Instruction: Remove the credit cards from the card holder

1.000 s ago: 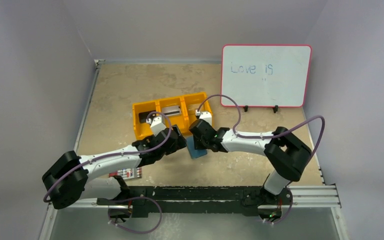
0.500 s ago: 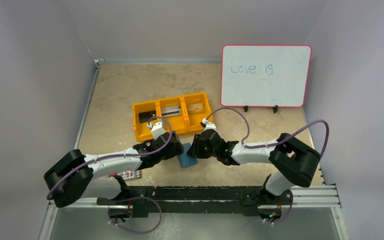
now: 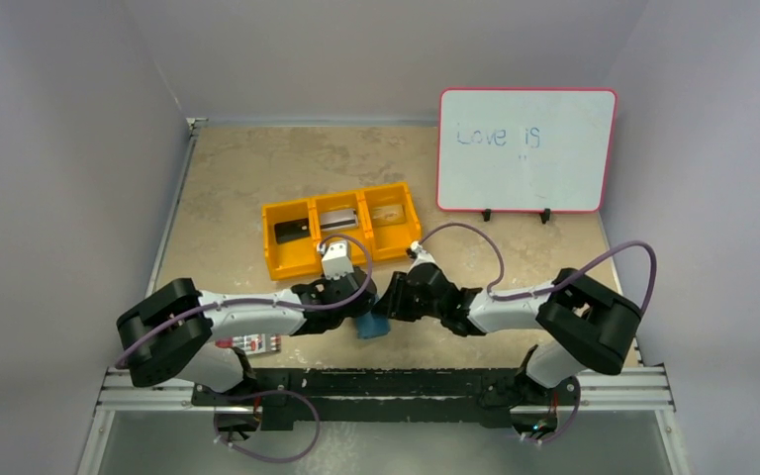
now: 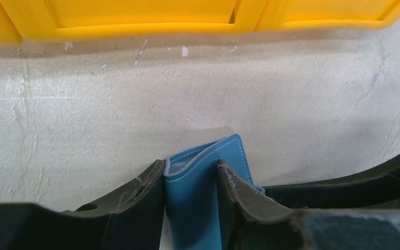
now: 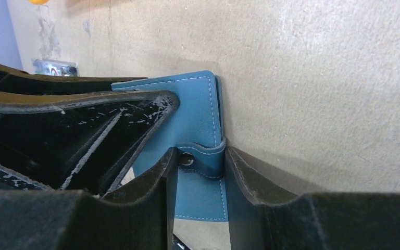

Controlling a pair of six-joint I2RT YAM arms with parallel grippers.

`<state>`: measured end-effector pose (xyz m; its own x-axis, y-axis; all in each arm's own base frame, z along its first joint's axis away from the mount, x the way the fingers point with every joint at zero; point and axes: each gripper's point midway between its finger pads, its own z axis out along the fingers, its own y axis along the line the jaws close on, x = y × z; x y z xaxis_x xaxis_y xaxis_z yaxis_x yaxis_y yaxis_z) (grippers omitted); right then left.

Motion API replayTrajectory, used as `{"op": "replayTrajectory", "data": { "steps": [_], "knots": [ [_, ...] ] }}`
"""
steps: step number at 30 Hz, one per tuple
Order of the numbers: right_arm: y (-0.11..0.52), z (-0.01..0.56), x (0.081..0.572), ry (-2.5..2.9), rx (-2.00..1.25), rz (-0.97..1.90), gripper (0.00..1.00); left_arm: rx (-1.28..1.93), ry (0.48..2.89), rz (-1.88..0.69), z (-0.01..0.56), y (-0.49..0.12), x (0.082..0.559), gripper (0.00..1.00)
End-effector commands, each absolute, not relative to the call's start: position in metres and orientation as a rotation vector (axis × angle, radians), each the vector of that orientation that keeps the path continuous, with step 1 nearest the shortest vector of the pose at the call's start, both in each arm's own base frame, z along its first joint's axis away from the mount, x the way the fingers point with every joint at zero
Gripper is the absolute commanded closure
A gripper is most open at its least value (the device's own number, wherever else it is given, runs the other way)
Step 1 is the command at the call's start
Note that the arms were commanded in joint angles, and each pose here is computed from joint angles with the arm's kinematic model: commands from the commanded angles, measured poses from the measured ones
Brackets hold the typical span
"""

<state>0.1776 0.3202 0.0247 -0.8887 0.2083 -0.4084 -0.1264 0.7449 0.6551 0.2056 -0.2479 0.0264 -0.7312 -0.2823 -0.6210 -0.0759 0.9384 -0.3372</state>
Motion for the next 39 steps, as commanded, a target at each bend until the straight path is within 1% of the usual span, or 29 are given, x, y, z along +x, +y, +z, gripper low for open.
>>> {"op": "replayTrajectory", "data": {
  "steps": [1, 3, 7, 12, 14, 16, 18, 21, 22, 25, 28, 33, 36, 39],
  "knots": [
    [0.317, 0.032, 0.179, 2.452, 0.147, 1.061, 0.82, -0.169, 2.432, -0.201, 0.014, -0.226, 0.191, 0.66],
    [0.310, 0.033, 0.181, 2.435, 0.180, 1.094, 0.82, -0.165, 2.425, -0.190, 0.014, -0.223, 0.191, 0.73],
    [0.292, 0.040, 0.187, 2.355, 0.261, 1.236, 0.82, -0.157, 2.417, -0.199, 0.013, -0.221, 0.190, 0.74],
    [0.289, 0.035, 0.186, 2.383, 0.204, 1.201, 0.80, -0.143, 2.417, -0.212, 0.013, -0.225, 0.190, 0.74],
    [0.287, 0.032, 0.190, 2.396, 0.192, 1.151, 0.77, -0.145, 2.419, -0.208, 0.012, -0.224, 0.190, 0.74],
    [0.283, 0.037, 0.200, 2.365, 0.202, 1.086, 0.72, -0.141, 2.423, -0.212, 0.012, -0.225, 0.190, 0.73],
    [0.274, 0.034, 0.206, 2.376, 0.211, 0.983, 0.66, -0.136, 2.425, -0.205, 0.012, -0.224, 0.189, 0.70],
    [0.257, 0.035, 0.214, 2.399, 0.224, 0.820, 0.60, -0.123, 2.423, -0.214, 0.016, -0.226, 0.190, 0.65],
    [0.253, 0.037, 0.215, 2.403, 0.206, 0.784, 0.60, -0.120, 2.421, -0.224, 0.018, -0.227, 0.190, 0.64],
    [0.253, 0.044, 0.219, 2.385, 0.118, 0.750, 0.61, -0.110, 2.409, -0.244, 0.024, -0.232, 0.193, 0.62],
    [0.262, 0.048, 0.216, 2.391, 0.037, 0.779, 0.60, -0.104, 2.406, -0.245, 0.027, -0.235, 0.194, 0.62],
    [0.293, 0.070, 0.199, 2.343, -0.137, 0.870, 0.47, -0.102, 2.403, -0.248, 0.030, -0.237, 0.195, 0.61],
    [0.304, 0.074, 0.191, 2.343, -0.182, 0.884, 0.43, -0.106, 2.400, -0.248, 0.033, -0.236, 0.196, 0.62],
    [0.303, 0.064, 0.193, 2.381, -0.181, 0.789, 0.43, -0.107, 2.396, -0.255, 0.034, -0.237, 0.196, 0.62]
  ]
}}
